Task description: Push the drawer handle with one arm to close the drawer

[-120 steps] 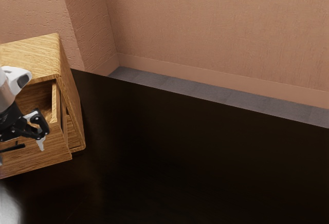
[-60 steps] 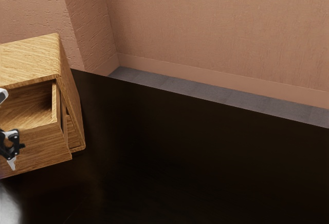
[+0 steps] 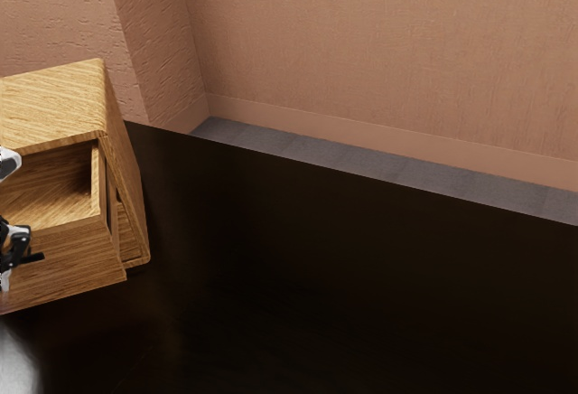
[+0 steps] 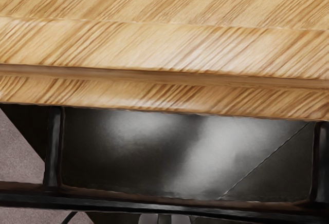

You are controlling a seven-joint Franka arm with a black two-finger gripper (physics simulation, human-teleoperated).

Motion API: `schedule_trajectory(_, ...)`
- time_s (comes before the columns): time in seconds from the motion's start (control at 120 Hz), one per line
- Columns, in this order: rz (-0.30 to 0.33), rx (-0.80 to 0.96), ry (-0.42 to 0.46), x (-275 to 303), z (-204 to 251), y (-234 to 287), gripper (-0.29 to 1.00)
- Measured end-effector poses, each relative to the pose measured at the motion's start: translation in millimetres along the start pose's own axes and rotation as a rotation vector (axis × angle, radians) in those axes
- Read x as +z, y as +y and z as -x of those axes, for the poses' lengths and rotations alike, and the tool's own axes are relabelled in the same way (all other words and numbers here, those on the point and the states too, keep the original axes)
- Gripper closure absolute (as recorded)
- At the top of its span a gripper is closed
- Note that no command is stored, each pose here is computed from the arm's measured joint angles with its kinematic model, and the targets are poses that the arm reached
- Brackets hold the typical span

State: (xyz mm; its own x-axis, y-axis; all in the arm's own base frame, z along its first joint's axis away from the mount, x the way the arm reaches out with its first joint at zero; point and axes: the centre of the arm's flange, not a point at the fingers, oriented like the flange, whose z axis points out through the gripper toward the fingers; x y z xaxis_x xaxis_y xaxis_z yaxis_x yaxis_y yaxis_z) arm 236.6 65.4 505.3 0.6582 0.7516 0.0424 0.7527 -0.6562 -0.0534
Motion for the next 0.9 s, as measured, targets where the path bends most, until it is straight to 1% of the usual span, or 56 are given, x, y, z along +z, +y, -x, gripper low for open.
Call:
schedule_trajectory(0.208,0.002,0.036,0.015,1.2,-12.2,3.7,0.78)
schedule_trajectory(0.442,-0.001,0.066,0.042,-11.3,-25.9,7.2,0.78)
schedule_trajectory(0.608,-0.02,0.09,0.009,-1.8,-46.2,15.2,0.79)
schedule_trajectory(0.775,-0.03,0.089,0.012,-3.9,-61.6,14.9,0.79)
schedule_trajectory(0.9,-0.041,0.1,-0.002,-0.1,-74.9,18.8,0.79)
